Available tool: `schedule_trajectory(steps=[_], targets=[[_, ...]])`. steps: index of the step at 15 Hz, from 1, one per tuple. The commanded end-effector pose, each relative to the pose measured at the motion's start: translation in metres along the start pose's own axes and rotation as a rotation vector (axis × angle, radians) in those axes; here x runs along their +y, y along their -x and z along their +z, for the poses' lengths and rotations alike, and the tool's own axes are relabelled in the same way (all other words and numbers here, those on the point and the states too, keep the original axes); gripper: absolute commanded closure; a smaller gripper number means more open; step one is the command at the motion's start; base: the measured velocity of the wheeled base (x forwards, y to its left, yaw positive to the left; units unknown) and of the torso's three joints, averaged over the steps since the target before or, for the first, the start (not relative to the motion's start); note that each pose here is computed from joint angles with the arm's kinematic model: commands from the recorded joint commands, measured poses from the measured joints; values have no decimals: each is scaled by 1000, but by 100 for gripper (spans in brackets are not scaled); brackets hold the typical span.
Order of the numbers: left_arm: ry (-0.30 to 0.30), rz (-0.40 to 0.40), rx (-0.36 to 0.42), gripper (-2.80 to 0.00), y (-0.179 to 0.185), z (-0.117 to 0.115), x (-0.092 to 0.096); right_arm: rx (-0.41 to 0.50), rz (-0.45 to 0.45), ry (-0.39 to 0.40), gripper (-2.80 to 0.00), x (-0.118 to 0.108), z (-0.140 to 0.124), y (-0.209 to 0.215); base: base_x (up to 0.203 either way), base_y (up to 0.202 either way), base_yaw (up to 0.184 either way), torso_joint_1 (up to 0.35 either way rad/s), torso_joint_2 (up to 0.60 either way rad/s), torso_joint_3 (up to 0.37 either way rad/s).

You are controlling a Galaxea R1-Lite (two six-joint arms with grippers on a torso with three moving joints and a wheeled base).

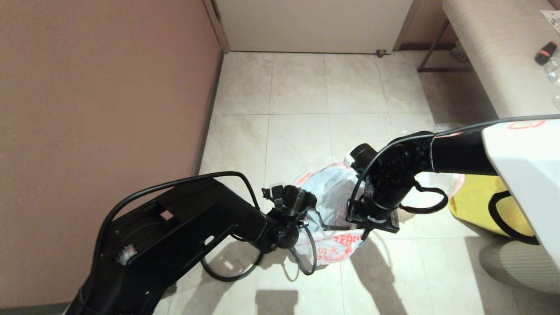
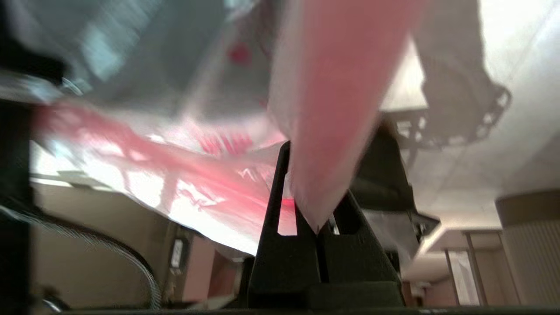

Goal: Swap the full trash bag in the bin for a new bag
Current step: Put the new garbage bag on the trash can

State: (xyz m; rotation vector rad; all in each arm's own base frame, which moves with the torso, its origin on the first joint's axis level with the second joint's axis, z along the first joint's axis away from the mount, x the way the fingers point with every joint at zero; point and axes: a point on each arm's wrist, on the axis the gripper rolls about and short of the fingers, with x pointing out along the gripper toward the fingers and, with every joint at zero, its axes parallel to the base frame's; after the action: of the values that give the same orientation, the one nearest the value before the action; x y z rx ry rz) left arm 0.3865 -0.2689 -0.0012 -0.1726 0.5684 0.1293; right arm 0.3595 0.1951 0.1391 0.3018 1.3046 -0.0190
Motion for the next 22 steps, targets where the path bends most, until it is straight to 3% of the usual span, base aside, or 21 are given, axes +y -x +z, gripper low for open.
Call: schedule_trajectory(steps=[1, 8, 12, 13, 17, 20, 22], targets=[[7, 8, -5, 0, -3, -1, 0, 16, -13, -11, 0, -8, -10, 12, 0, 0, 0, 0, 0, 0], [41, -8, -28, 0, 5, 12, -2, 217, -197, -25, 0, -26, -26, -74, 0, 0, 0, 0, 0, 0], [39, -11, -25, 0, 7, 11, -2, 213, -201, -35, 0, -21, -12, -114, 0, 0, 0, 0, 0, 0], [36, -12, -22, 0, 7, 10, -3, 193, -194, -41, 0, -20, -7, -117, 0, 0, 0, 0, 0, 0], [33, -52, -18, 0, 25, 17, -6, -157, -219, -71, 0, -19, 28, -121, 0, 0, 0, 0, 0, 0], [22, -109, 41, 0, 41, 23, -6, -275, -202, -90, 0, -17, 40, -124, 0, 0, 0, 0, 0, 0], [55, -114, 67, 0, 41, 29, -3, -376, -248, -90, 0, -18, 47, -140, 0, 0, 0, 0, 0, 0]])
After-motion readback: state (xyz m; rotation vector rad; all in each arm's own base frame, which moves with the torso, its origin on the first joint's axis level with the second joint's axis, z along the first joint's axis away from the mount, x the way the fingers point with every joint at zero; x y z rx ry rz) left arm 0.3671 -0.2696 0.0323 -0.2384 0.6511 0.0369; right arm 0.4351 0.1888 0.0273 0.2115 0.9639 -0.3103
